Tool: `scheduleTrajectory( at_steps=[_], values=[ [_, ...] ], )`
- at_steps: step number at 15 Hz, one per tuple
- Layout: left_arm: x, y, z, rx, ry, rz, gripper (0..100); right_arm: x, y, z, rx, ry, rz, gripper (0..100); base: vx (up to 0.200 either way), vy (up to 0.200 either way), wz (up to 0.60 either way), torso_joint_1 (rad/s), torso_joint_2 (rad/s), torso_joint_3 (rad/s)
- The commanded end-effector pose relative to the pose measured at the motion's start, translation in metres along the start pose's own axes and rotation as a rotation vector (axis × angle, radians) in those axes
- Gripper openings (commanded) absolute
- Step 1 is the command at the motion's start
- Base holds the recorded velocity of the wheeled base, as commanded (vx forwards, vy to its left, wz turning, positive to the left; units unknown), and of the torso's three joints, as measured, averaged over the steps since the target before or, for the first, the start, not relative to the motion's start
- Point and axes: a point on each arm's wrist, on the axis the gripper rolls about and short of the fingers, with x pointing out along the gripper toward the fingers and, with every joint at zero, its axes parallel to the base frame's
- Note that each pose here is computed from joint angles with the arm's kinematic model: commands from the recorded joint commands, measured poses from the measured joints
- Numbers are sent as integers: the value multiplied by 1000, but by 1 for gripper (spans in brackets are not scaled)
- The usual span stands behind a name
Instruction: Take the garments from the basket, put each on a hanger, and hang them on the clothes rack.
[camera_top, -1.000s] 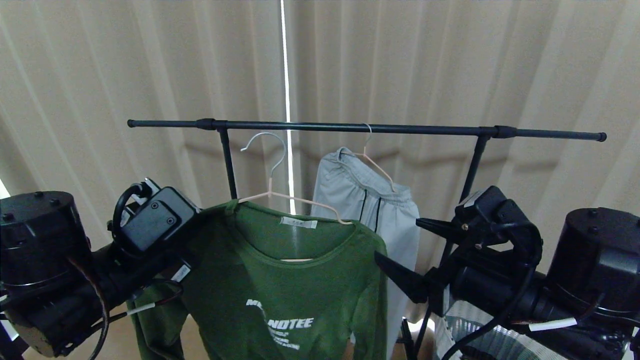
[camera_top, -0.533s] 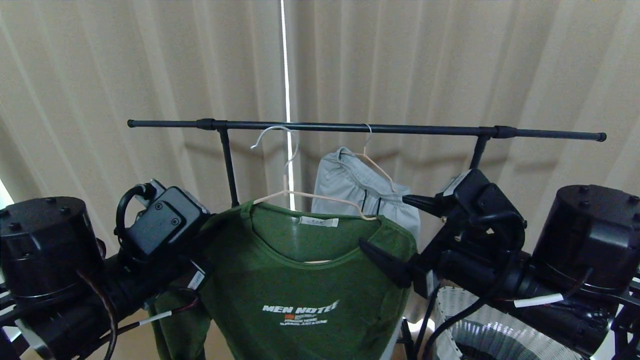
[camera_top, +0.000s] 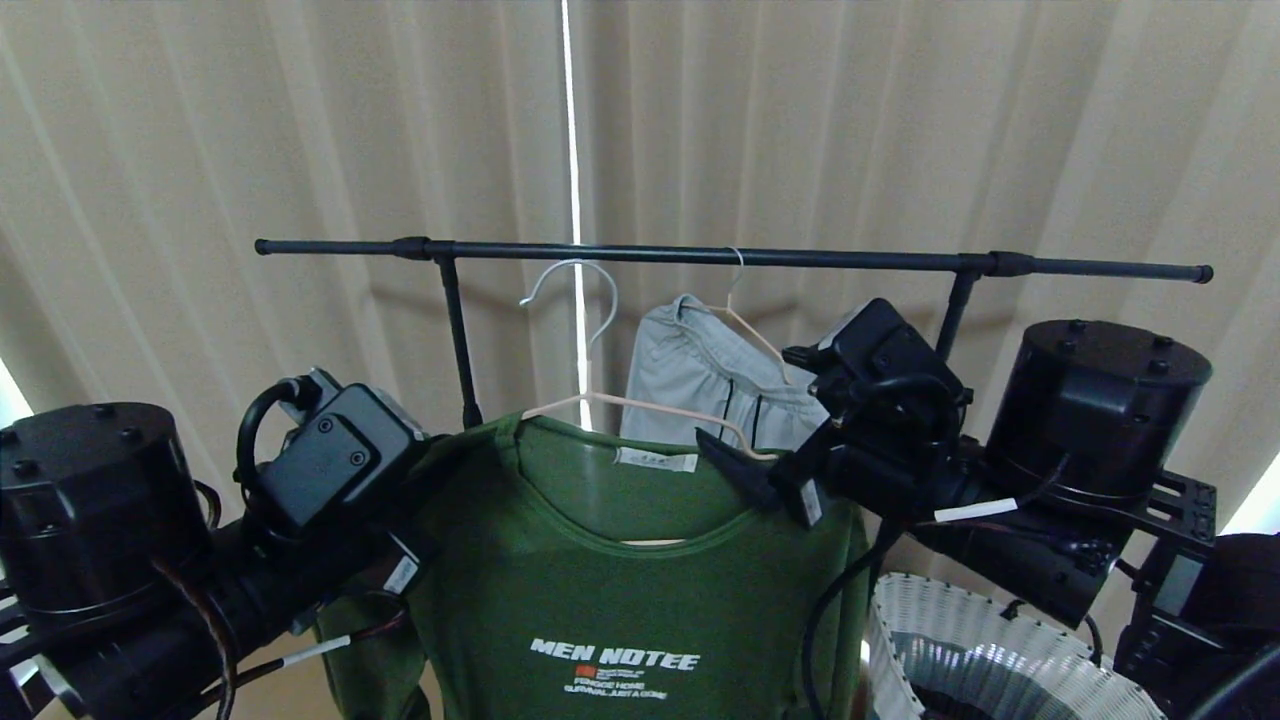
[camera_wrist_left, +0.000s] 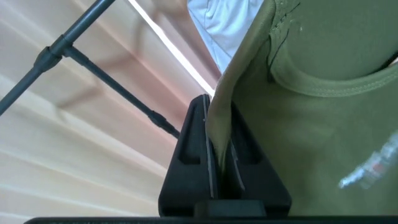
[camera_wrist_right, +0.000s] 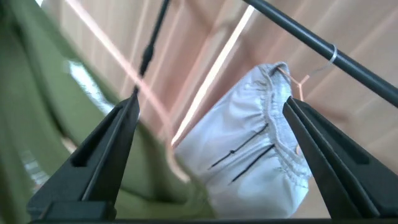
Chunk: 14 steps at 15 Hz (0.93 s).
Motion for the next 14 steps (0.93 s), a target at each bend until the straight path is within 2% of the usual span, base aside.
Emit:
scheduleTrajectory(
  at_steps=[1, 6, 7, 14],
  values=[
    [-3, 0, 4, 0, -20, -3, 0, 7, 2, -6, -5, 22, 3, 100, 0, 0, 0, 0, 0, 0],
    [-4, -4, 6, 6, -34, -23, 0, 9, 8, -7, -87, 20, 24, 100, 0, 0, 0, 0, 0, 0],
    [-4, -5, 7, 6, -36, -25, 0, 9, 8, -7, -89, 21, 26, 0, 0, 0, 0, 0, 0, 0],
    [-4, -8, 8, 11, -40, -37, 0, 7, 11, -6, -91, 15, 34, 0, 0, 0, 0, 0, 0, 0]
  ],
)
